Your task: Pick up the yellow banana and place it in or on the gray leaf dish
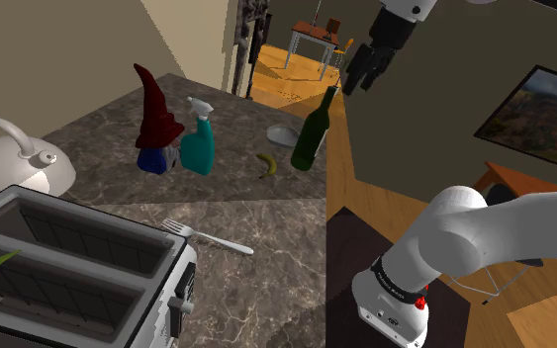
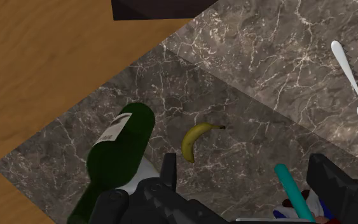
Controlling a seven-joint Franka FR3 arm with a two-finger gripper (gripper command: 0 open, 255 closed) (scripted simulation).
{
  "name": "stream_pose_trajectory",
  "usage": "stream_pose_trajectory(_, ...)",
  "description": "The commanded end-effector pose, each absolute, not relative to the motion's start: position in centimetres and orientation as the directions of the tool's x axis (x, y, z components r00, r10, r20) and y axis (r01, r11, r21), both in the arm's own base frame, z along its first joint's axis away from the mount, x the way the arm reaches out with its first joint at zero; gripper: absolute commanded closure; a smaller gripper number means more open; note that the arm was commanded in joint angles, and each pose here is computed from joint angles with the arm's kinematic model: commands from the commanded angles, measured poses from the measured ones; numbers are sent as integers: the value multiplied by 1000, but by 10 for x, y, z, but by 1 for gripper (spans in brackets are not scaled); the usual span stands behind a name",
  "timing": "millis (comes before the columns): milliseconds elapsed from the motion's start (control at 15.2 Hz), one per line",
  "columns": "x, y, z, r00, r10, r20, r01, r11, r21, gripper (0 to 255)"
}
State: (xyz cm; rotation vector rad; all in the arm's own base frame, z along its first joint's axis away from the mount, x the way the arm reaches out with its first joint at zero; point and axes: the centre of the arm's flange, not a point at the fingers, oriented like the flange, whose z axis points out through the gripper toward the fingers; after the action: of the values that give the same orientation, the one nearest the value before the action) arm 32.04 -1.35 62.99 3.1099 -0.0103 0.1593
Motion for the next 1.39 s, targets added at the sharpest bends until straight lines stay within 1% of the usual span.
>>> stream_pose_trajectory(0, 320, -14, 630, 995, -5, 102, -8, -1000, 27, 0)
stream_pose_trajectory(1320, 444, -41, 400, 982, -124, 139, -128, -992, 17, 0)
